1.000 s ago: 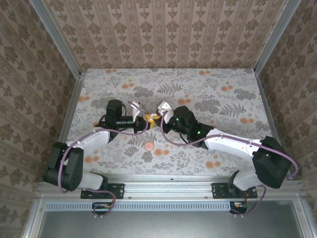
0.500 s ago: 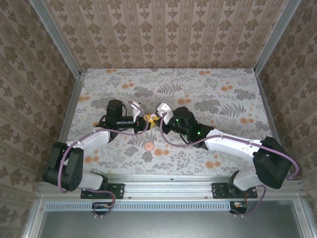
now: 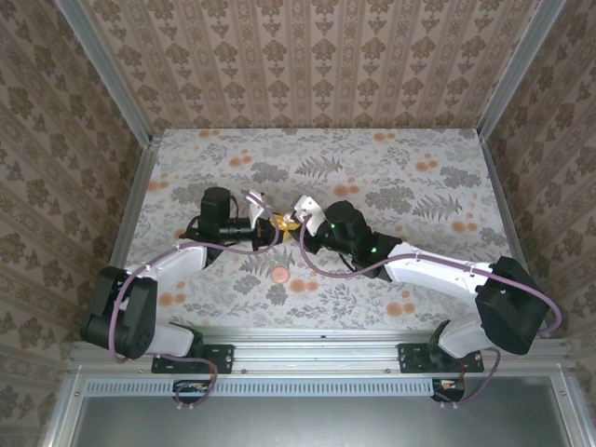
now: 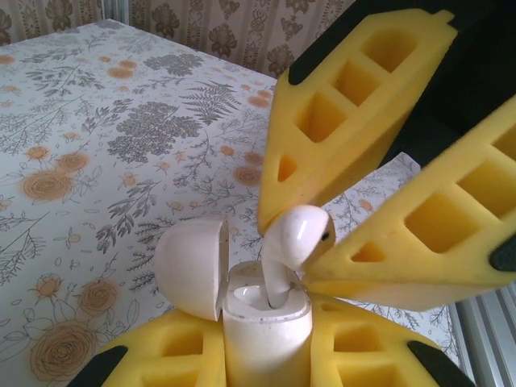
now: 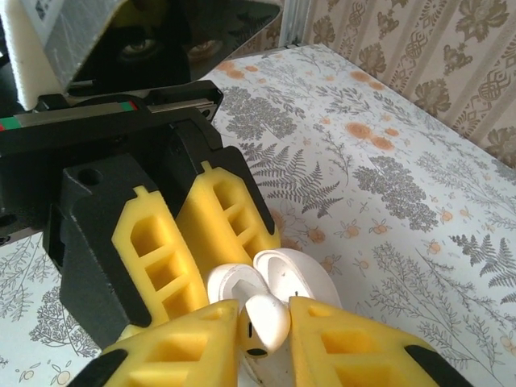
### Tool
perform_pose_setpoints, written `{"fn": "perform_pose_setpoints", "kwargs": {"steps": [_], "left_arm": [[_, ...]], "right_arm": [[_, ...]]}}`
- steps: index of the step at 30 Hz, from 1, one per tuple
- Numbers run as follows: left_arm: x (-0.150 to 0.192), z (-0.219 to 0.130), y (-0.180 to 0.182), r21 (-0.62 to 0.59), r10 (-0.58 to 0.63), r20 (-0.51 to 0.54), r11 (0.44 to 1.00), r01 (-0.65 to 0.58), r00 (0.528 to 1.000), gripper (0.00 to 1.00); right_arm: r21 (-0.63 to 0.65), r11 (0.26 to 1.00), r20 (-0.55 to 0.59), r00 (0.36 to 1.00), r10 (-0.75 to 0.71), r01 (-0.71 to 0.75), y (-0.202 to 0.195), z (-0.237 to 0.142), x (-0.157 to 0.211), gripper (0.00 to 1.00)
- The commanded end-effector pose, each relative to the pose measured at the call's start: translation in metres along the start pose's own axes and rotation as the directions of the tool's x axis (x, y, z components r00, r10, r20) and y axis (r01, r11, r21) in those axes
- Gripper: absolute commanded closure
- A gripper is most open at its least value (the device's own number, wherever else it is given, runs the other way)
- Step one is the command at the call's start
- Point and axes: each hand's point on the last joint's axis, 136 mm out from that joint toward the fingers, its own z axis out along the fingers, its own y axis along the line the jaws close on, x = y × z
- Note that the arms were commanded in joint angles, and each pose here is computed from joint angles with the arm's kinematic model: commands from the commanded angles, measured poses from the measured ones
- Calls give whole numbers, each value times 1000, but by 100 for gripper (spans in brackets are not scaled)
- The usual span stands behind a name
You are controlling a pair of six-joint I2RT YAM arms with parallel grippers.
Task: Insert the wireless bluetooth earbuds into the charging case
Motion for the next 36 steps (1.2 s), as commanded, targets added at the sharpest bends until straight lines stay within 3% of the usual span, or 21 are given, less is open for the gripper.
{"fn": "perform_pose_setpoints", "kwargs": {"steps": [1, 12, 22, 26, 29, 32, 36], "left_arm": [[-25, -2, -3, -7, 90, 42, 996, -90, 995, 89], [-18, -4, 1, -49, 112, 29, 993, -111, 993, 89], [-19, -5, -7, -50, 180, 67, 983, -177, 981, 89], [-21, -6, -12, -36, 203, 76, 979, -201, 976, 90], [-22, -6, -16, -30, 230, 79, 973, -229, 970, 91], [-22, -7, -20, -30, 249, 80, 969, -247, 965, 91], [-22, -6, -24, -22, 263, 80, 965, -262, 961, 91]], "right_arm": [[-51, 999, 9, 1000, -5, 6, 13, -7, -4, 74], [-38, 998, 85, 995, 55, -51, 7, -29, -33, 58], [-59, 989, 156, 977, 145, -137, -13, -57, -41, 56], [-188, 978, 173, 978, 119, -86, -10, -63, -29, 56], [-263, 963, 221, 975, -4, 63, 1, -67, -14, 57], [-274, 938, 245, 959, -144, 211, 9, -66, 1, 56], [-261, 927, 253, 945, -205, 271, 5, -58, 1, 56]]}}
